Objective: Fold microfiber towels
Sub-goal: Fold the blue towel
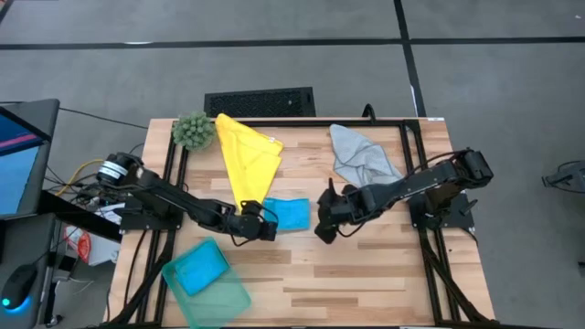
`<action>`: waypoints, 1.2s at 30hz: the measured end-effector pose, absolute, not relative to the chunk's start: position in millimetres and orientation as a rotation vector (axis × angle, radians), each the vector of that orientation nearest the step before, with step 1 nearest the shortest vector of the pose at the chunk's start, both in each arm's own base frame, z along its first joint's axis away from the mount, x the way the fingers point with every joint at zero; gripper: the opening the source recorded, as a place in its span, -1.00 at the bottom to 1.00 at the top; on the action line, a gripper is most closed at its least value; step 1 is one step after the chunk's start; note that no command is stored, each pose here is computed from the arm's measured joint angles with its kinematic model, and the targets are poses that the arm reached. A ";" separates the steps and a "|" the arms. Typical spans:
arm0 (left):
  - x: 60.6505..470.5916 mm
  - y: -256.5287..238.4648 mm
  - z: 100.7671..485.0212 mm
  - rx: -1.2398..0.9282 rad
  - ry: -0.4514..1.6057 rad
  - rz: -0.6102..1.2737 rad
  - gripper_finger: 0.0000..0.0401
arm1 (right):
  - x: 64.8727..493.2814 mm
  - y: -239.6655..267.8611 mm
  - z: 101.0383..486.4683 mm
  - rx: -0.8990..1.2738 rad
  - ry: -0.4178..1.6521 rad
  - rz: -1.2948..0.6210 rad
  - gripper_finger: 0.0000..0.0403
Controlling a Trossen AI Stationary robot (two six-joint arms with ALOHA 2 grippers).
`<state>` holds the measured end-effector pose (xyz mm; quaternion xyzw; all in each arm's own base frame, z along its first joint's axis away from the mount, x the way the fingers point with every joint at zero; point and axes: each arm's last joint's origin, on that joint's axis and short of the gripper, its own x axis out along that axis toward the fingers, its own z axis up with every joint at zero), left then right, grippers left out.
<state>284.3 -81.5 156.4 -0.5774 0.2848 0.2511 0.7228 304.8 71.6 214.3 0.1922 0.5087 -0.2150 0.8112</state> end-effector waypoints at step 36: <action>302.6 -88.9 121.2 -1.590 0.322 0.747 0.21 | 299.7 78.4 221.9 0.367 1.019 -0.504 0.11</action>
